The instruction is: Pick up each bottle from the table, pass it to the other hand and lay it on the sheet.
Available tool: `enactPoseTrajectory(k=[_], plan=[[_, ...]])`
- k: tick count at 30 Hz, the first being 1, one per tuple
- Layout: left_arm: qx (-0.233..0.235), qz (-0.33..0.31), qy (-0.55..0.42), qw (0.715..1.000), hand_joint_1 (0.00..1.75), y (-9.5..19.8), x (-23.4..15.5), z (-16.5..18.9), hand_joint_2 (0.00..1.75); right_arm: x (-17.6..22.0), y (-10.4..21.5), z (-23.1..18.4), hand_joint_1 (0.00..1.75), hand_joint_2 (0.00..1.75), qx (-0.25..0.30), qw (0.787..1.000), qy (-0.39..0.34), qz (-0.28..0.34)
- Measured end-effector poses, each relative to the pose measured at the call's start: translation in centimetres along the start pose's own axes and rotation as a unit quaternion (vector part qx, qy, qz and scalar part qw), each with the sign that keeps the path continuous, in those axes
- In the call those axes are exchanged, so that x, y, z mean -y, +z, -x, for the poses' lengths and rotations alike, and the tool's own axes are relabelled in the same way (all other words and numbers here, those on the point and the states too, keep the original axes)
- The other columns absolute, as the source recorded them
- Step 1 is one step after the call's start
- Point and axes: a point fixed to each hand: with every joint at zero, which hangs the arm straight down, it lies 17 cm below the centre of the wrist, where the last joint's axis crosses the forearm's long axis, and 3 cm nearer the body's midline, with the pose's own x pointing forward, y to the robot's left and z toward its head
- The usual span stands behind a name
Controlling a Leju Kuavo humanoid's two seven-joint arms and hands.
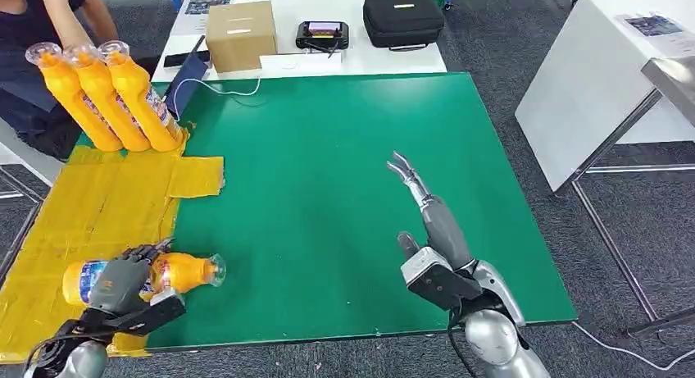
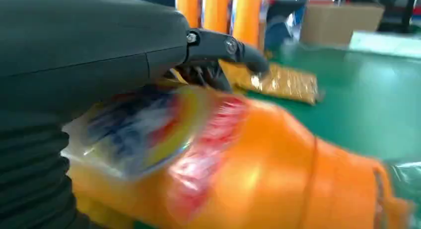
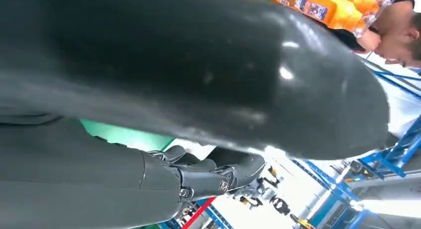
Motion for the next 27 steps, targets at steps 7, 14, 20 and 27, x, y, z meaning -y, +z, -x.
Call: enactPoseTrajectory(k=[7,14,20,27], plan=[[0.002,0.009,0.063,0.998,0.0,0.6,0.7,-0.3,0.0,-0.7,0.0,0.3,0.0,0.0,-0.003,1.0,-0.001,-0.01],[0.01,-0.037,0.308,0.951,0.0,0.8,-2.0,-2.4,0.0,-0.8,0.4,1.0,0.0,0.0,-0.009,0.999,0.032,-0.001],[0.13,-0.159,0.445,0.871,0.0,3.0,-11.8,-6.1,0.0,-2.8,-1.1,-2.0,0.0,0.0,0.016,0.999,0.006,0.041],[0.186,-0.21,0.465,0.84,0.0,4.2,-16.4,-8.9,0.0,-3.1,-2.5,-4.3,0.0,0.0,0.048,0.996,-0.027,0.069]])
